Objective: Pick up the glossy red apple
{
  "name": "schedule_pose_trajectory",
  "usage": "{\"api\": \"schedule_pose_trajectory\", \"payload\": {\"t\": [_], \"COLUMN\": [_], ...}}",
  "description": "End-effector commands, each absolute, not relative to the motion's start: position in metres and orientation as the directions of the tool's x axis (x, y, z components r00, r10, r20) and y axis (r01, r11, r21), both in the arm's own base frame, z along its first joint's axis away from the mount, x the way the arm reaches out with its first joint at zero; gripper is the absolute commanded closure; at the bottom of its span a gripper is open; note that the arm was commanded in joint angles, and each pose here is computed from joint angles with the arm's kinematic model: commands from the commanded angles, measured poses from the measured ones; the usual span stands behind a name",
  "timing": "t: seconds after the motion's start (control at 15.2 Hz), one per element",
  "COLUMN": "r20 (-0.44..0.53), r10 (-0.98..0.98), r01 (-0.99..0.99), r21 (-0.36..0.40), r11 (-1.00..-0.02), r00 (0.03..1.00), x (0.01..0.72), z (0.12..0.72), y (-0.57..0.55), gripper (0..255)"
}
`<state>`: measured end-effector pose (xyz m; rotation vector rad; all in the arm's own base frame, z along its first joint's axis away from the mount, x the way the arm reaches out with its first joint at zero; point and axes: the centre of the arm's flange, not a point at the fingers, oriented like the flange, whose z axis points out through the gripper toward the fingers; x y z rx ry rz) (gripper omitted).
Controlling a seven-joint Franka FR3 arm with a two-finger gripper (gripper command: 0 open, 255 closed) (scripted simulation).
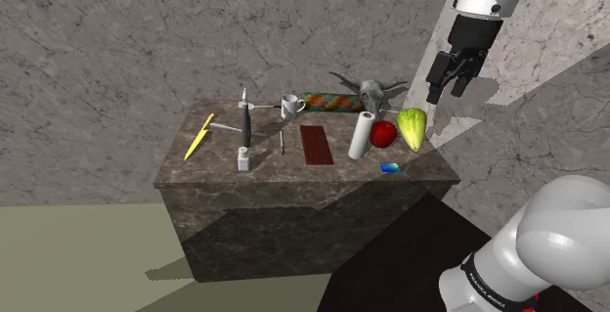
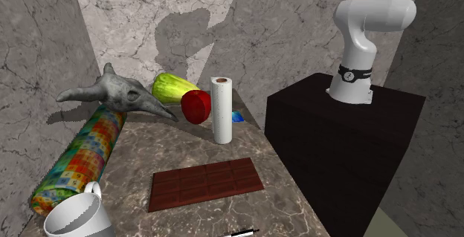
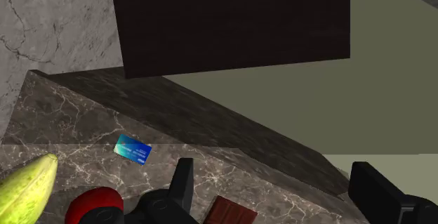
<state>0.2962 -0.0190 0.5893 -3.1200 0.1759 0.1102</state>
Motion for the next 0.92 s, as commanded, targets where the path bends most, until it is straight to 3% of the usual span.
{"api": "schedule_pose_trajectory", "payload": {"t": [0.0, 0.4, 0.86], "r20": [-0.071, -0.082, -0.102], "r10": [-0.112, -0.352, -0.604], "r01": [-0.113, -0.356, -0.61], "r21": [-0.011, -0.034, -0.056], "r11": [-0.994, -0.934, -0.79], "r00": [0.991, 0.932, 0.791], "x": [0.296, 0.365, 0.436], "z": [0.589, 0.553, 0.509], "y": [-0.019, -0.037, -0.078], "gripper": [0, 0, 0]}}
